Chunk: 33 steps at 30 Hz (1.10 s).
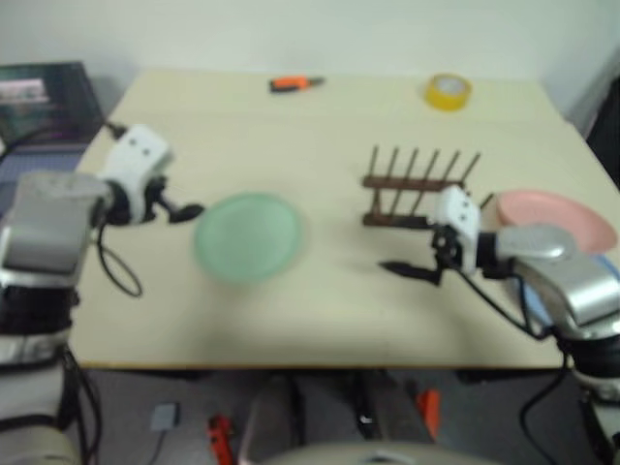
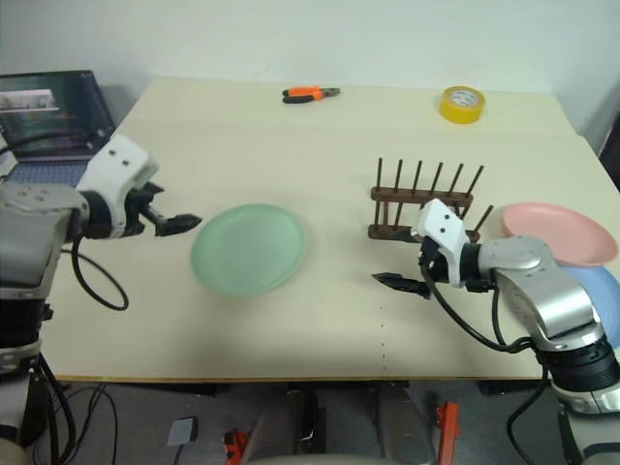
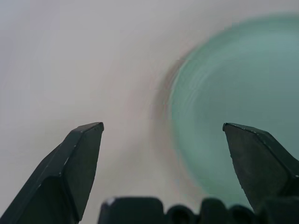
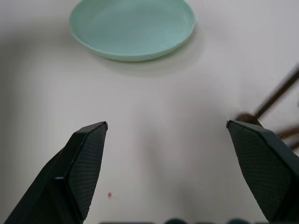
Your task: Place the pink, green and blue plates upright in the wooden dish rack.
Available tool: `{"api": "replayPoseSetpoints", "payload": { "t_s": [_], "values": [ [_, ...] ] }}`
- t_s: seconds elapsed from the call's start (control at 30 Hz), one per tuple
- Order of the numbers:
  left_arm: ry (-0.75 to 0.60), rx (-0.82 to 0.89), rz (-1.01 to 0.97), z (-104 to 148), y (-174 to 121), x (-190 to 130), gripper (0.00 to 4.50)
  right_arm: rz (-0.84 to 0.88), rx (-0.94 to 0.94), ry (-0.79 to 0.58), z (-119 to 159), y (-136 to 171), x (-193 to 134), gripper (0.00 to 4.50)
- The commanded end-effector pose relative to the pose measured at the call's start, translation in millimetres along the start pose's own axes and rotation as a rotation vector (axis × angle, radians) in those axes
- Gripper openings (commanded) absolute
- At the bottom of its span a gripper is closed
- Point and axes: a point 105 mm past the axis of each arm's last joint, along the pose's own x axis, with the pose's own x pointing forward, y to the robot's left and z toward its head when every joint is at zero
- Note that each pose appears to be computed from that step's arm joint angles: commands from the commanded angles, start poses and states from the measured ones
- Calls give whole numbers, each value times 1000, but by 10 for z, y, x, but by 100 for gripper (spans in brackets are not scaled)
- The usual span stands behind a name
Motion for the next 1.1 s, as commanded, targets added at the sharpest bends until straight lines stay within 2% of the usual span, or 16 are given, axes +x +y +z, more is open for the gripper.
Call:
{"api": "replayPoseSetpoints", "payload": {
  "t_s": [0.03, 0.33, 0.43, 0.5, 0.77, 0.87, 1.1],
  "values": [
    [-54, -44, 9, 5, 64, 112, 450, 5, -73, -37, 142, -10, 55, 448],
    [34, -99, -24, -280, -74, 484, 450, 11, -99, -41, 156, 7, 66, 448],
    [28, -113, -50, -290, -173, 545, 450, 6, -104, -36, 153, 20, 50, 448],
    [21, -116, -59, -271, -206, 558, 393, 5, -108, -32, 151, 25, 46, 450],
    [9, -130, -64, -230, -233, 562, 94, -4, -117, -38, 175, 31, 72, 450],
    [6, -133, -59, -220, -222, 557, 1, -8, -115, -39, 172, 29, 79, 450],
    [21, -123, -58, -246, -221, 565, 1, -16, -115, -37, 160, 24, 91, 450]
  ]
}}
